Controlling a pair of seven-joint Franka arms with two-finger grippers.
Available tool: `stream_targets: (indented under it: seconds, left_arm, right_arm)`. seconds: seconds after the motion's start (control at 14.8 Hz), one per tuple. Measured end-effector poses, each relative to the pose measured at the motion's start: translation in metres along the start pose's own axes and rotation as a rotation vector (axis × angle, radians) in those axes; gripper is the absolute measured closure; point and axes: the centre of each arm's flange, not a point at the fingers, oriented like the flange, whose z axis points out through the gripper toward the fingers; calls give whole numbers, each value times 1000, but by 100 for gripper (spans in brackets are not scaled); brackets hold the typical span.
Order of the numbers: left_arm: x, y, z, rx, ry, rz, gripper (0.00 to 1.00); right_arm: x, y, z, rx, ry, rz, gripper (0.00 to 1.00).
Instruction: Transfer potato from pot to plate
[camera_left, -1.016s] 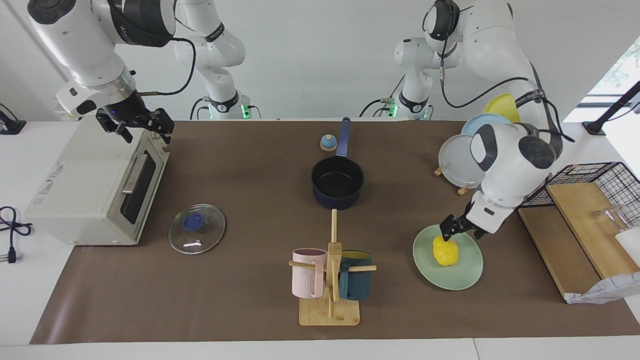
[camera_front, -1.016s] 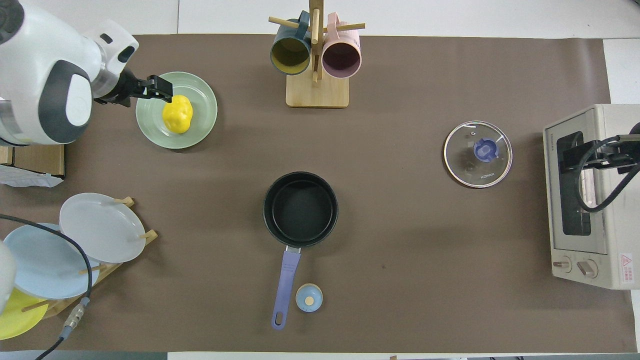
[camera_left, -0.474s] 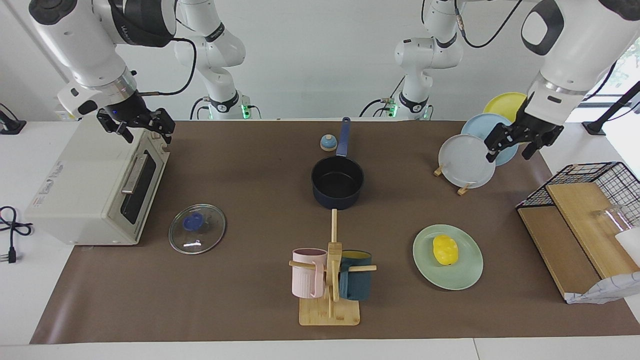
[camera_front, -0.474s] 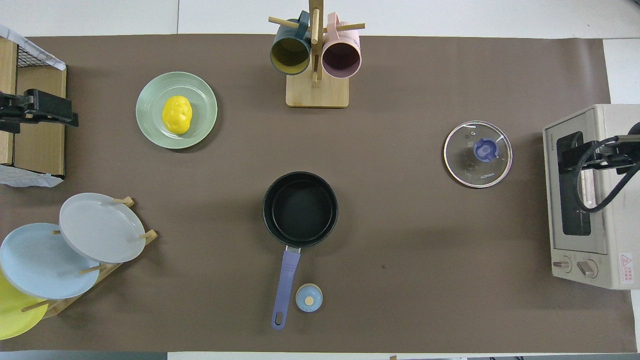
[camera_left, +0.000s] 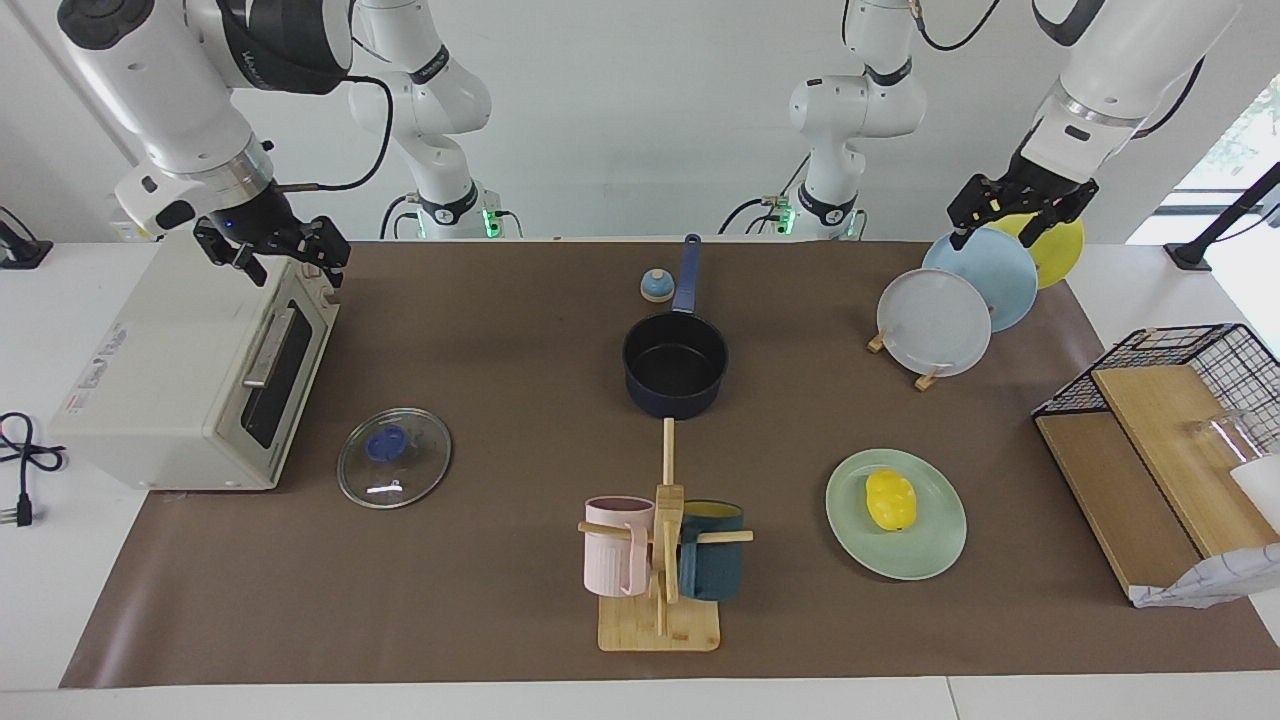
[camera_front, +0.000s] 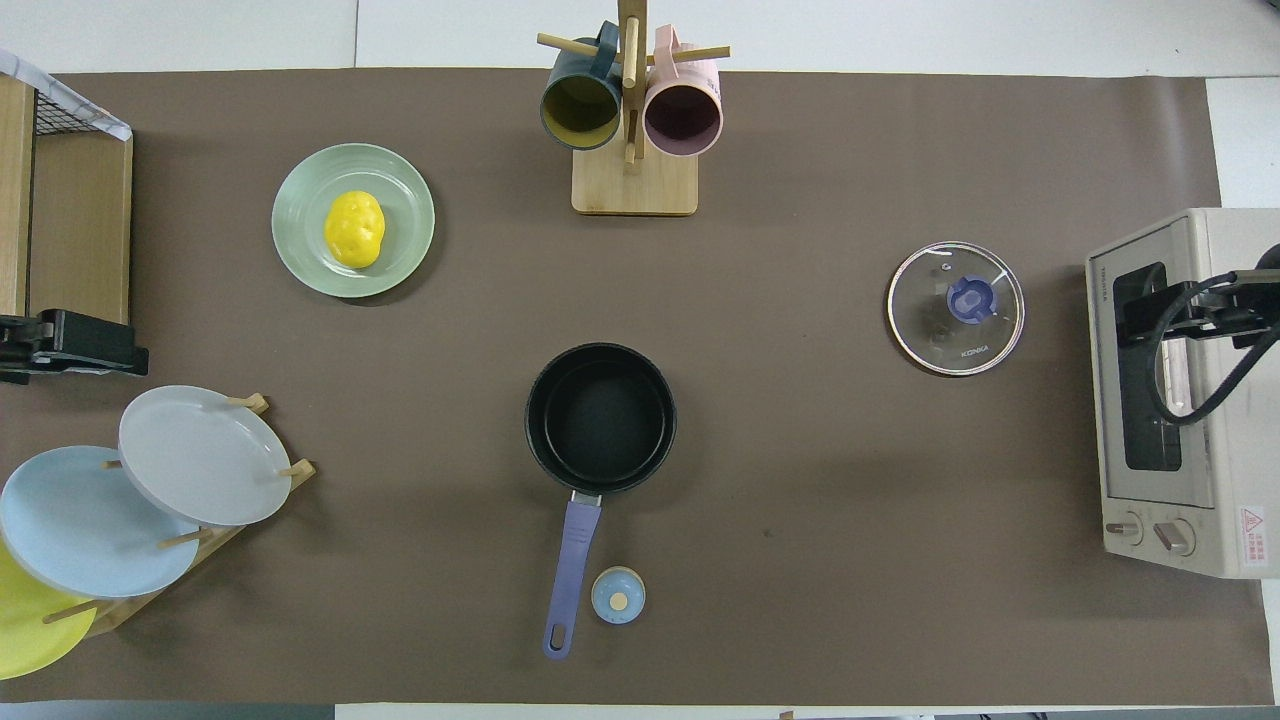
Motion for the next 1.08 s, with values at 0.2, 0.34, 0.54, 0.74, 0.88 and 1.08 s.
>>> stream_targets:
  seconds: [0.2,0.34,0.54,0.74,0.88,1.08]
  left_arm:
    - [11,2,13,1,11,3,0]
    - [20,4,10,1,28,3,0]
    - [23,6,-4,4,-2,8,0]
    - [22,7,5,7,-44,11,0]
    - [22,8,5,7,-45,12,0]
    - [21,9,3,7,-41,16,0]
  right_arm:
    - [0,0,0,0,0,0,0]
    - [0,0,0,0,0,0,0]
    - [0,0,0,0,0,0,0]
    - [0,0,0,0,0,0,0]
    - [0,0,0,0,0,0,0]
    - [0,0,0,0,0,0,0]
